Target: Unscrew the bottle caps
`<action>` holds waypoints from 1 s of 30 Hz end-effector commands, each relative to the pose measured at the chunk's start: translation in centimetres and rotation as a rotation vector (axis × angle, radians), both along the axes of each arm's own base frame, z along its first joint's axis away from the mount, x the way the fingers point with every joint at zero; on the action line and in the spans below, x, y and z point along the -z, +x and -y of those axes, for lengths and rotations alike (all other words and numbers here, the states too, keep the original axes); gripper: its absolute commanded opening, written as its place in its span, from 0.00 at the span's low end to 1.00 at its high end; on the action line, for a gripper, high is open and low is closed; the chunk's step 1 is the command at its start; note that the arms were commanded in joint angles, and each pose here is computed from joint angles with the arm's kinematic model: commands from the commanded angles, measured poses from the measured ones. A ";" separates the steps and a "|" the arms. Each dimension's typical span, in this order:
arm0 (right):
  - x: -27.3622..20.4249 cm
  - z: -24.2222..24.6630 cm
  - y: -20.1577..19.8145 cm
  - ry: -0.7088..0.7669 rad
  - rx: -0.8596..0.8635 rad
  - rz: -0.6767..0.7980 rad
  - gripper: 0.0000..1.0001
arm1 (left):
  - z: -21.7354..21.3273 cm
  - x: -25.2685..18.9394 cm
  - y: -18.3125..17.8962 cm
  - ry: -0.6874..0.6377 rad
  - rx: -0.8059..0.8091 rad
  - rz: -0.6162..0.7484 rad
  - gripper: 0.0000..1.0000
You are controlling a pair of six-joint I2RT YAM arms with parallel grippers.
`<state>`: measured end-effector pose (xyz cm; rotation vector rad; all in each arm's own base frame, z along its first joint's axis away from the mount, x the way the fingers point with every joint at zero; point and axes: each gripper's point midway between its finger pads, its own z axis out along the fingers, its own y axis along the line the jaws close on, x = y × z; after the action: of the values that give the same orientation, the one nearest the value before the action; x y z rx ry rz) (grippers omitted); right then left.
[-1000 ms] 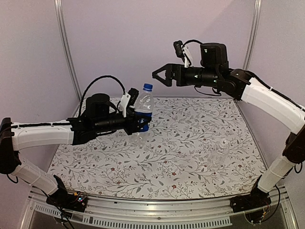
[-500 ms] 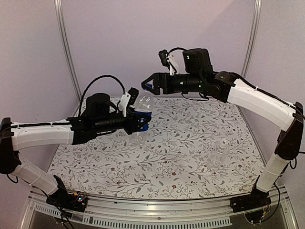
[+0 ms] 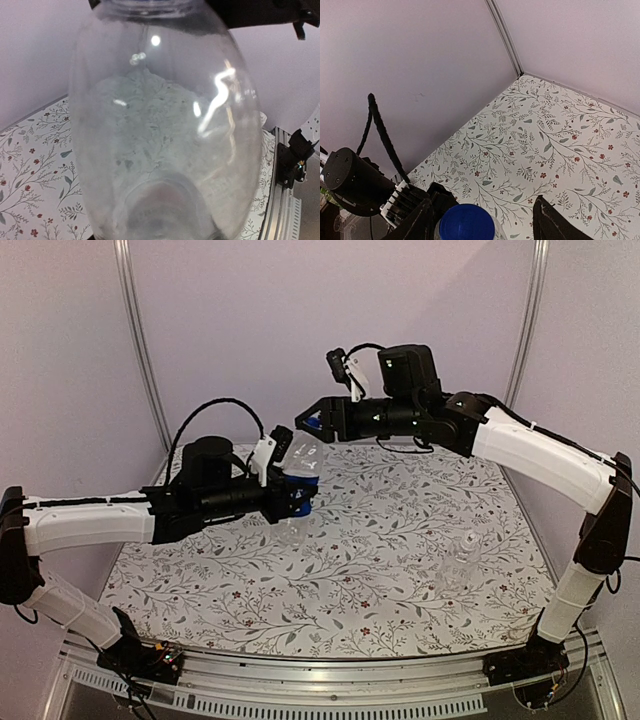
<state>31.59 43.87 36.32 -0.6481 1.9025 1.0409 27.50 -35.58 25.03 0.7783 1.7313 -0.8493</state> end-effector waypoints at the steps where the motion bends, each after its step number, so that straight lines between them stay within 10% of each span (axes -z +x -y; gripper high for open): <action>1: -1.8 -0.7 -0.4 0.046 -0.024 0.033 0.62 | 0.3 -1.6 -0.2 -0.009 0.003 0.045 0.35; 30: -2.7 0.2 -4.2 0.056 -0.314 0.226 0.00 | 1.4 -3.6 -3.5 -0.069 0.189 0.106 0.35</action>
<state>30.52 44.22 37.15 -0.7753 1.7837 1.0834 27.03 -35.81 24.98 0.8239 1.7156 -0.8386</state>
